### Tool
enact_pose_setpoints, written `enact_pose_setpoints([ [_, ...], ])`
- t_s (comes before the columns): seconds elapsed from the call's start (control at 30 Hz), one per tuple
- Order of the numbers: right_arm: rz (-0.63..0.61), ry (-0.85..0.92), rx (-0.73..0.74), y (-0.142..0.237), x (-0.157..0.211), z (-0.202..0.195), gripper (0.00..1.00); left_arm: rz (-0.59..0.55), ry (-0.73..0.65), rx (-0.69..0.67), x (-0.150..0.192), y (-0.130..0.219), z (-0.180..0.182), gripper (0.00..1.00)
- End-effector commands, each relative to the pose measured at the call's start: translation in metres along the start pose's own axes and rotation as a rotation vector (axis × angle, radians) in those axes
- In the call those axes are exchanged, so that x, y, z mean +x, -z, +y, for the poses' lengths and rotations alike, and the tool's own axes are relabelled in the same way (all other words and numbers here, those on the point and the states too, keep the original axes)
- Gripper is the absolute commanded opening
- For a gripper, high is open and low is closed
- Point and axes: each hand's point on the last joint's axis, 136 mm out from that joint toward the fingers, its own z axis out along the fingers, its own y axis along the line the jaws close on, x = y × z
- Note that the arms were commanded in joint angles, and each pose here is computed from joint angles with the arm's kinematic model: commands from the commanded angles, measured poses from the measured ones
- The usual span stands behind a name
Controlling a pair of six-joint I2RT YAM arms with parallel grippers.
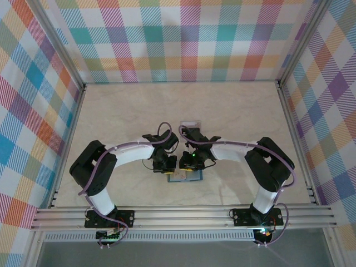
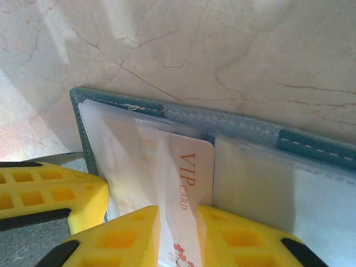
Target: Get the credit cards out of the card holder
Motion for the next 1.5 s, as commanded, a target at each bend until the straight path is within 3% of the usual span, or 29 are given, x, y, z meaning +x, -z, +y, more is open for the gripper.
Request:
enact_pose_setpoints([
  [0.0,0.01,0.012,0.056,0.001,0.006,-0.016,0.27,0.053,0.013,-0.159,0.009,-0.017,0.037,0.01],
  [0.43,0.006,0.034,-0.005,0.01,0.01,-0.004,0.31,0.083,0.021,-0.236,0.016,-0.024,0.053,0.01],
  [1.0,0.0,0.043,-0.054,0.012,0.016,-0.002,0.37,0.089,0.025,-0.236,0.017,-0.025,0.053,0.01],
  [1.47,-0.008,0.057,-0.102,0.02,0.018,0.007,0.38,-0.026,0.029,-0.051,-0.002,0.018,0.008,0.02],
])
